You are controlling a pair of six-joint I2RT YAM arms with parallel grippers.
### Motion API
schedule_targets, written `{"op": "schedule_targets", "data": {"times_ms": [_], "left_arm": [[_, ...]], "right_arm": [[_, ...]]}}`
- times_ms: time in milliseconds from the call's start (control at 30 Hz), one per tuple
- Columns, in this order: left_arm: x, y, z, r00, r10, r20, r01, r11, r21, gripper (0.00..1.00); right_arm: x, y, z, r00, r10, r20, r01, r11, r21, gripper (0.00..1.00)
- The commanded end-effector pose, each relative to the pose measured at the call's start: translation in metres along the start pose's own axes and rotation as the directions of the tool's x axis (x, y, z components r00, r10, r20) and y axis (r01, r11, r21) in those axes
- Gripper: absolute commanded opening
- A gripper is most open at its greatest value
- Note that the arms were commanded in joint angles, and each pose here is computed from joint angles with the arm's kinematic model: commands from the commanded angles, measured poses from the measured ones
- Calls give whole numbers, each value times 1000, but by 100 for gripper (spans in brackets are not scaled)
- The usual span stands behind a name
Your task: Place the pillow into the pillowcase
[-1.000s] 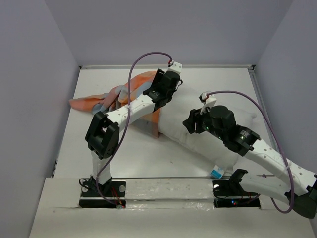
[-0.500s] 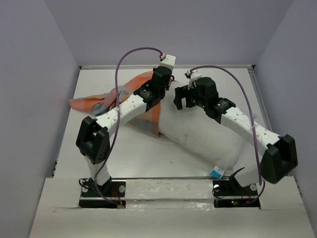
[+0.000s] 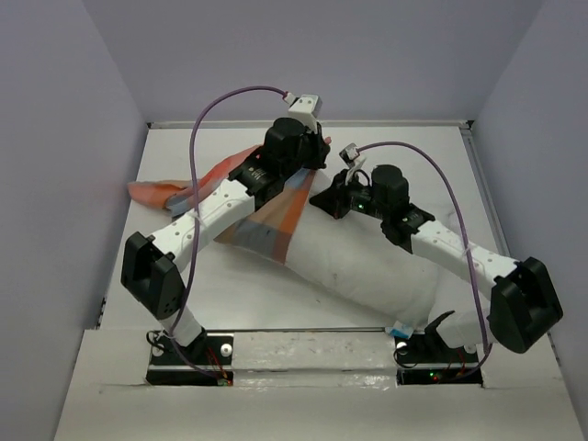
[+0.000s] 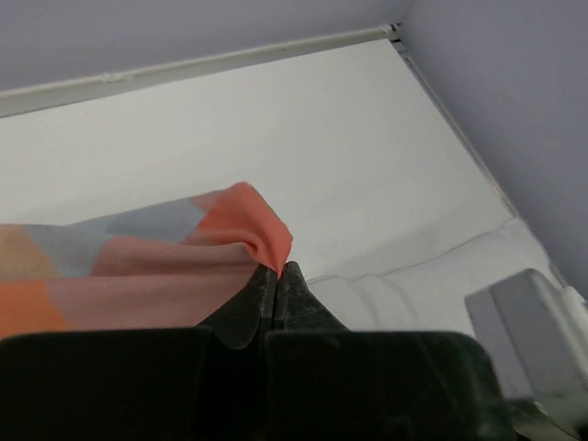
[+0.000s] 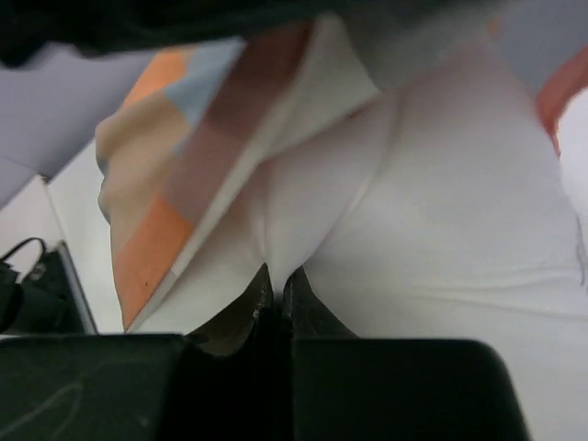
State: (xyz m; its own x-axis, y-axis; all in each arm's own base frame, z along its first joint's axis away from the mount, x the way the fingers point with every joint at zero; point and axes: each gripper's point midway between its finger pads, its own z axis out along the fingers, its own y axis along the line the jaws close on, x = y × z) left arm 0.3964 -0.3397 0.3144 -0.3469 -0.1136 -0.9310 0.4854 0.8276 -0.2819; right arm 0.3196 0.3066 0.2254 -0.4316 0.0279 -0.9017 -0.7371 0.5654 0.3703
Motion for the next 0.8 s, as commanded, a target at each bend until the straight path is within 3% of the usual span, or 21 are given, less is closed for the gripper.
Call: {"op": "schedule_targets", "data": {"times_ms": [0, 167, 267, 367, 500, 600, 633, 700, 767], "left_arm": [[-78, -65, -62, 960, -243, 140, 196, 939, 283, 0], [-85, -107, -125, 930, -341, 135, 280, 899, 337, 0], [-71, -123, -146, 915, -392, 95, 332, 865, 376, 0], [-47, -135, -156, 897, -441, 33, 390, 824, 412, 0], [-29, -134, -150, 890, -454, 23, 412, 826, 385, 0], [-22, -113, -123, 922, -383, 59, 354, 894, 275, 40], [-25, -103, -118, 941, -330, 72, 306, 924, 231, 62], [-33, -78, -103, 958, -260, 122, 245, 961, 126, 80], [-31, -48, -98, 978, -169, 122, 170, 985, 8, 92]], "right_arm": [[-85, 114, -45, 941, -60, 334, 189, 910, -369, 0], [-119, 94, -48, 875, -3, 484, 170, 938, -302, 0], [-113, 67, -38, 862, 110, 495, 63, 946, -319, 0], [-87, 38, -10, 848, 288, 446, -141, 932, -334, 0], [-65, 13, 1, 833, 356, 424, -263, 928, -265, 0], [-48, 2, 0, 863, 342, 373, -301, 939, -164, 0], [-53, 5, -7, 873, 304, 383, -268, 952, -146, 0], [-42, -1, -11, 899, 277, 340, -266, 961, -81, 0], [-42, -17, -22, 907, 235, 350, -253, 967, 8, 0]]}}
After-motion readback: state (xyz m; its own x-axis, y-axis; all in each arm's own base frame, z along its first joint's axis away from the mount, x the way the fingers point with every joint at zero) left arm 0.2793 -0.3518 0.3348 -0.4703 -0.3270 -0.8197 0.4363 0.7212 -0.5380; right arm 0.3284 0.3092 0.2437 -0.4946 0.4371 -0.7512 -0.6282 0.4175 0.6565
